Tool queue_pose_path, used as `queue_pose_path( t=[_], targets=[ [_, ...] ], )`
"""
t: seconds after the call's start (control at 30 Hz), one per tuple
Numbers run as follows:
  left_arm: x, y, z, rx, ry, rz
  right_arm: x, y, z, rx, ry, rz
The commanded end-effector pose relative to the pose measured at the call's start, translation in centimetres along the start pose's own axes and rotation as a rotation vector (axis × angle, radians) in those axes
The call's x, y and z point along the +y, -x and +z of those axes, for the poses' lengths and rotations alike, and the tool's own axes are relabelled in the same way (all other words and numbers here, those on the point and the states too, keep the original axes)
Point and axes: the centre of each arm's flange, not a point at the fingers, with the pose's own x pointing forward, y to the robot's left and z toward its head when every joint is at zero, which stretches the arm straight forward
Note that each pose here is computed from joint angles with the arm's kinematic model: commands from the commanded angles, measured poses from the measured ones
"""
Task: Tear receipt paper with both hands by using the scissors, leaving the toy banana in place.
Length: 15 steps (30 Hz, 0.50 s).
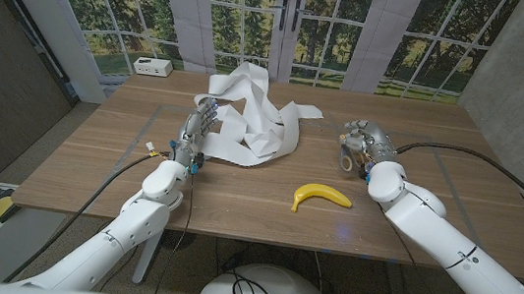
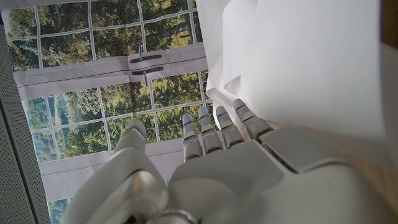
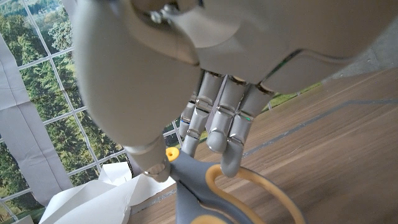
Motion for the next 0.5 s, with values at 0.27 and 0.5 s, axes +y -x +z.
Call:
queue_pose_path(
  t=[0.27,0.5],
  targets=[
    [0.27,-0.43,-0.02,-0.002,0.002,0.005,-0.41,-0.54,0.59,-0.009,-0.224,0.058],
    [0.40,-0.53,0.01,-0.004,0.002,0.004,-0.52,-0.65,0.68,-0.013,-0.302,0.078]
  ],
)
